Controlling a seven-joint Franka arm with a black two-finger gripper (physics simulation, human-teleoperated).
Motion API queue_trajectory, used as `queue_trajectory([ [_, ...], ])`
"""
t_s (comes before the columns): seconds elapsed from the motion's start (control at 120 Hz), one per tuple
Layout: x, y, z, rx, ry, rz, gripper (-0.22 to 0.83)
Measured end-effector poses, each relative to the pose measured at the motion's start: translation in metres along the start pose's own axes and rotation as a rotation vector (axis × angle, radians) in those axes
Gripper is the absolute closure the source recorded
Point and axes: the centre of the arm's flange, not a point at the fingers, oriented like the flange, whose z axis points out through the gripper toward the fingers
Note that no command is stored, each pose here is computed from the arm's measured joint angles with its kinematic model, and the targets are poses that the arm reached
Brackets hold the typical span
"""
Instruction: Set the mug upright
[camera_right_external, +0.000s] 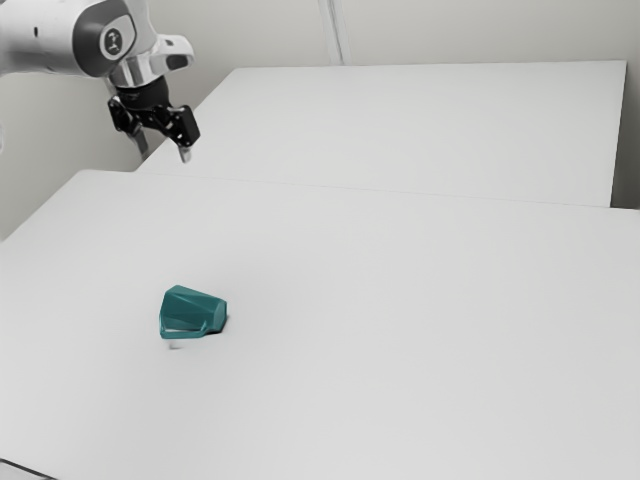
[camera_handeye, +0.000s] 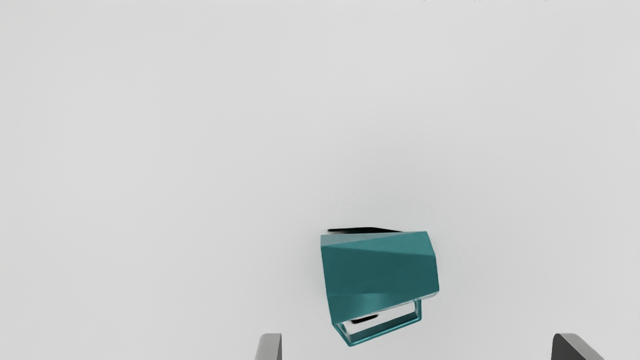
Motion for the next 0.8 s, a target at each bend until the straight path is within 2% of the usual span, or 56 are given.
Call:
queue_trajectory([
  [0.133, 0.002, -0.003, -0.001, -0.006, 0.021, 0.0, 0.02],
  [0.217, -0.001, -0.021, 0.007, -0.092, 0.025, -0.057, 0.02],
  [0.425, -0.061, -0.092, 0.06, -0.307, 0.043, -0.265, 0.02],
  [0.608, -0.078, -0.086, 0.143, -0.487, 0.016, -0.352, 0.02],
  [0.8, -0.098, -0.13, 0.198, -0.608, 0.046, -0.476, 0.02],
])
